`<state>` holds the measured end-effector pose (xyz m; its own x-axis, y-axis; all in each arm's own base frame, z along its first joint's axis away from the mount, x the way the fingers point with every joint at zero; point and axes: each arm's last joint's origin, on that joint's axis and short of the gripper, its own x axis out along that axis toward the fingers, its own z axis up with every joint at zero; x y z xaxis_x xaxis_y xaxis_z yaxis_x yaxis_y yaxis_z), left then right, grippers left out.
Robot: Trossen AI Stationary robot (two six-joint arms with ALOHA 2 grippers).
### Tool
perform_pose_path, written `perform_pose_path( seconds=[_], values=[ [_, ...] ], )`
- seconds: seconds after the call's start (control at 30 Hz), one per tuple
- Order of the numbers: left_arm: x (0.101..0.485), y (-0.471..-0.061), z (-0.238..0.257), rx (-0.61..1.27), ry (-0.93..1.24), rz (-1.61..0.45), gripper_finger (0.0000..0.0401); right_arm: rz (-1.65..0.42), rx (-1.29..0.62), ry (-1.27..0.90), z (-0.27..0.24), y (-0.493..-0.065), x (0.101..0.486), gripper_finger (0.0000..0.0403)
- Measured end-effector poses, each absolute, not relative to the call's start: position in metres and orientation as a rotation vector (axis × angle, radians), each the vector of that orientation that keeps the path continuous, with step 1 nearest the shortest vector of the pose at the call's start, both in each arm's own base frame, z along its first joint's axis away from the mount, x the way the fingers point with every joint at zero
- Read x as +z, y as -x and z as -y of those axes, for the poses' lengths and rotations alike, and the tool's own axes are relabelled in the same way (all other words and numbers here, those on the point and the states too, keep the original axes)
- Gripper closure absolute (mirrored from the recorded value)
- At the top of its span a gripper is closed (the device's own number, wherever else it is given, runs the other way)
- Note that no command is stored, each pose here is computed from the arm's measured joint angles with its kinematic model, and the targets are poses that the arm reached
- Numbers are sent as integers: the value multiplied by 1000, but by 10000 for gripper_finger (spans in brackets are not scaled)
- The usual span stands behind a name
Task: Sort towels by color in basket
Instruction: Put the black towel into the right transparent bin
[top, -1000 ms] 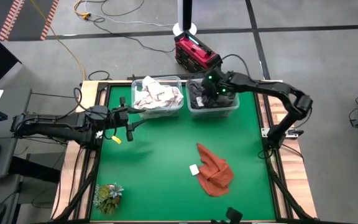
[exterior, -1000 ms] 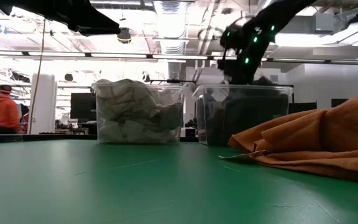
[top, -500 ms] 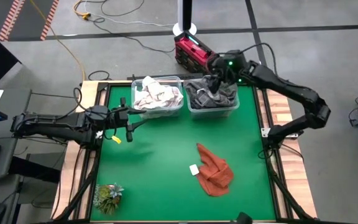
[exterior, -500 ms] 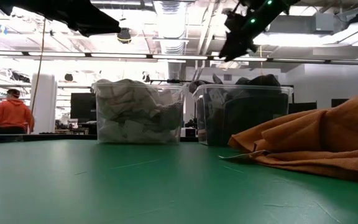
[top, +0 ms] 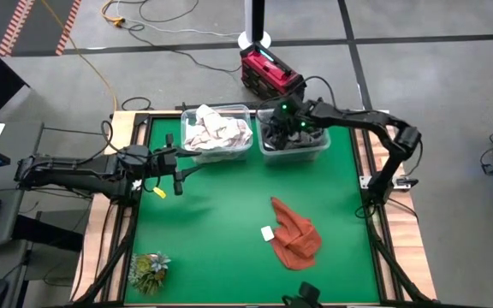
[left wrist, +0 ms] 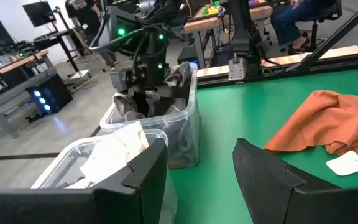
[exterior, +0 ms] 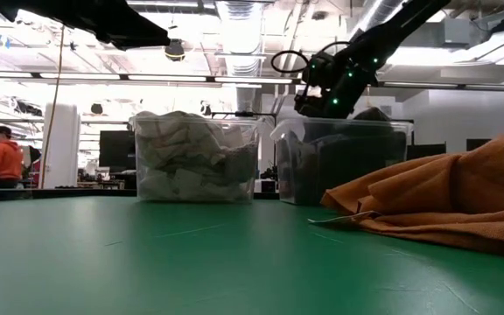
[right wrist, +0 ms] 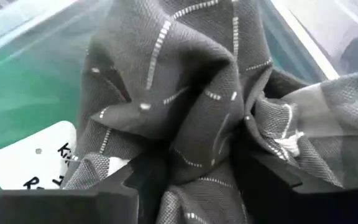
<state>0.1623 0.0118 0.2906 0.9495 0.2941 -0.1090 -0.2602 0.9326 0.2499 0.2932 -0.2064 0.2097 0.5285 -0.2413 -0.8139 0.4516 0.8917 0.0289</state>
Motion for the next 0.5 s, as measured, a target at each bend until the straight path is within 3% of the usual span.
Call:
perform_pose_path(
  seconds=[0.13, 0.3, 0.5],
  values=[
    [291, -162, -12, 285, -236, -147, 228, -880, -425, -236, 206, -292, 227, 200],
    [290, -162, -12, 285, -233, -150, 228, -712, -469, -197, 196, -277, 294, 200],
    [290, -162, -12, 287, -208, -146, 228, -848, -656, -153, 176, -238, 323, 201]
  ],
)
